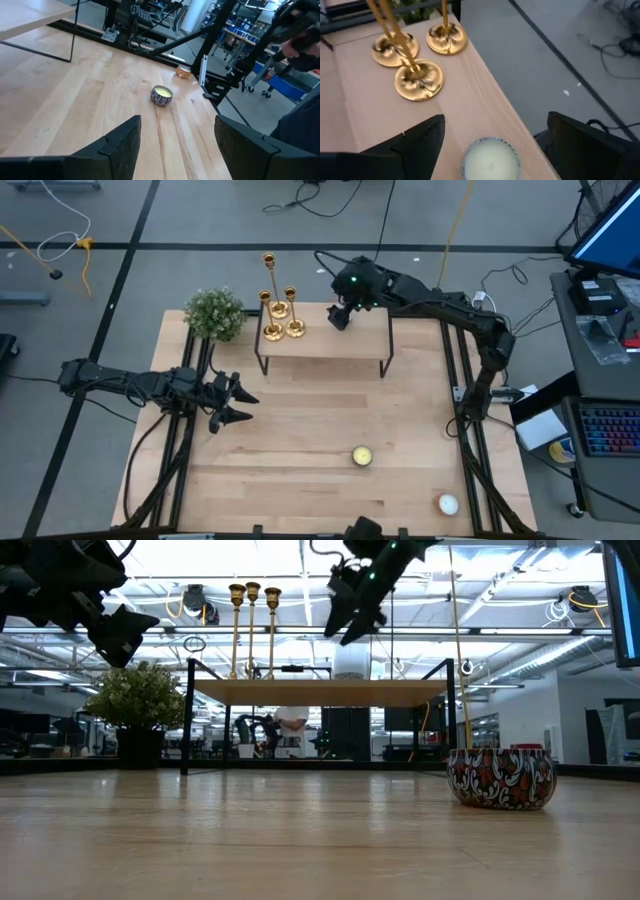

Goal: Pick & Place candle stick holders
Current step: Put the red scented candle on the shelf

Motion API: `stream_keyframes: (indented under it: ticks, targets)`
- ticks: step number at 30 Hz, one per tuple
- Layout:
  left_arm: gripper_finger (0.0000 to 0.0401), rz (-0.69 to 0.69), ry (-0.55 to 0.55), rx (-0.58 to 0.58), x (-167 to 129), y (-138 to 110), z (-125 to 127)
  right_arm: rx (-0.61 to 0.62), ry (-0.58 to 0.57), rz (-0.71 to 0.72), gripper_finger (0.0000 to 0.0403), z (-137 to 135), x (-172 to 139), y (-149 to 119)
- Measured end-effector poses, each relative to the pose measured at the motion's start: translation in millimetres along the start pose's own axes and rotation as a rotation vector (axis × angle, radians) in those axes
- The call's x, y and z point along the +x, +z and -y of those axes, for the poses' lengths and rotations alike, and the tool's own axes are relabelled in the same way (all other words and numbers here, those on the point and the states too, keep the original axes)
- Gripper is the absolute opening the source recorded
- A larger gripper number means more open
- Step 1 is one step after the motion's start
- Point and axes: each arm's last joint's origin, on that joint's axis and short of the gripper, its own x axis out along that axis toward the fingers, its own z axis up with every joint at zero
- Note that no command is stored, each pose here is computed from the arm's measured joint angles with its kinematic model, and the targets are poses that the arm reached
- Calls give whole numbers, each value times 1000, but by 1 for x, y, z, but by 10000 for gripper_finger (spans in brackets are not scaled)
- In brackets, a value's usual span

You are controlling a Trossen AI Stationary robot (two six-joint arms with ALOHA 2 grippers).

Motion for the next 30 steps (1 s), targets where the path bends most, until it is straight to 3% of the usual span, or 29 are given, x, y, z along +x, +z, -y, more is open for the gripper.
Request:
stream_keyframes:
  ticks: [10, 18, 30]
  targets:
    - [253, 0, 3, -5, 0, 0, 0, -57, -36, -58, 341, -16, -74, -8]
    - [253, -1, 3, -8, 0, 0, 0, 21, -11, -202, 341, -28, -126, -31]
    - [253, -1, 4, -8, 0, 0, 0, 149, -26, -444, 341, -43, -172, -65]
